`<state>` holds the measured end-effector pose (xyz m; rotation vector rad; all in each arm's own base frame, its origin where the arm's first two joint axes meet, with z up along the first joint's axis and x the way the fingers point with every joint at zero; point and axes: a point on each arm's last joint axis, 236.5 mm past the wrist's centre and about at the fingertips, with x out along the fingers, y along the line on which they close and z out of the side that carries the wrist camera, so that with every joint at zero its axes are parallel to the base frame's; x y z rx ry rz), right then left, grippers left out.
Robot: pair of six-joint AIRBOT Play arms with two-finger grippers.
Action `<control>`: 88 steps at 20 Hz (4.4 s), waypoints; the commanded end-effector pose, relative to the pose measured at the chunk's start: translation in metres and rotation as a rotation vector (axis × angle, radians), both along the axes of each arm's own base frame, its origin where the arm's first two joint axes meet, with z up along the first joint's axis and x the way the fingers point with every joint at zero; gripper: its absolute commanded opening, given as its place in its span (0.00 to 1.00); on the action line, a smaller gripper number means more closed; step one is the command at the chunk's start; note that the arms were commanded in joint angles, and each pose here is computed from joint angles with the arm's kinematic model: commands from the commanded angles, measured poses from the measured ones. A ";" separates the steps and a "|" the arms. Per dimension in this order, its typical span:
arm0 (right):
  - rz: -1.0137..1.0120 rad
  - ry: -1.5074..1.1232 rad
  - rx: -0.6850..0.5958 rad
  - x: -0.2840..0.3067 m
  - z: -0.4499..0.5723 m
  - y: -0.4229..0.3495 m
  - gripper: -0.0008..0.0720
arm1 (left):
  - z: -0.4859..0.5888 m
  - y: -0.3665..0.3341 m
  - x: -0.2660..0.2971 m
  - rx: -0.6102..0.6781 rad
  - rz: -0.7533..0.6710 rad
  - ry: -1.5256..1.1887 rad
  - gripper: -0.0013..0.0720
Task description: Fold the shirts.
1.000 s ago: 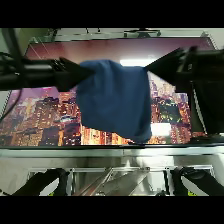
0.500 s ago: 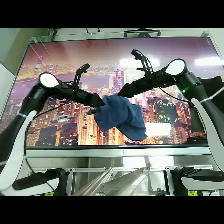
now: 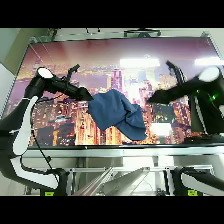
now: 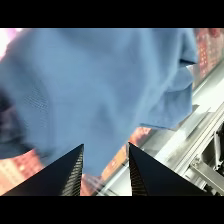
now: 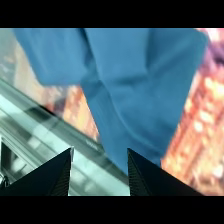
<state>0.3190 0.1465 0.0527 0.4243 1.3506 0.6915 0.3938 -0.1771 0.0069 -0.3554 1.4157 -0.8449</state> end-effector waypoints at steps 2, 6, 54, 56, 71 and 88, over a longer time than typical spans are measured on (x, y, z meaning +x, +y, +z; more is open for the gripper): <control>-0.195 0.088 -0.063 -0.069 -0.080 -0.018 0.80 | -0.027 0.029 0.009 0.001 0.081 0.062 0.42; -0.267 0.165 -0.055 -0.099 -0.139 -0.003 0.88 | -0.049 0.022 0.004 0.007 0.077 0.106 0.42; -0.023 -0.116 -0.001 -0.076 -0.022 0.045 0.04 | 0.020 -0.028 -0.150 -0.204 0.113 -0.091 0.05; -0.036 -0.056 -0.019 -0.082 -0.049 0.042 0.04 | -0.007 -0.020 -0.137 -0.163 0.139 -0.038 0.05; -0.020 -0.039 -0.056 -0.072 -0.078 0.038 0.04 | -0.067 0.091 -0.167 0.016 0.340 0.298 0.88; -0.006 -0.041 -0.049 -0.074 -0.076 0.040 0.04 | -0.133 0.023 -0.197 0.123 0.156 0.263 0.04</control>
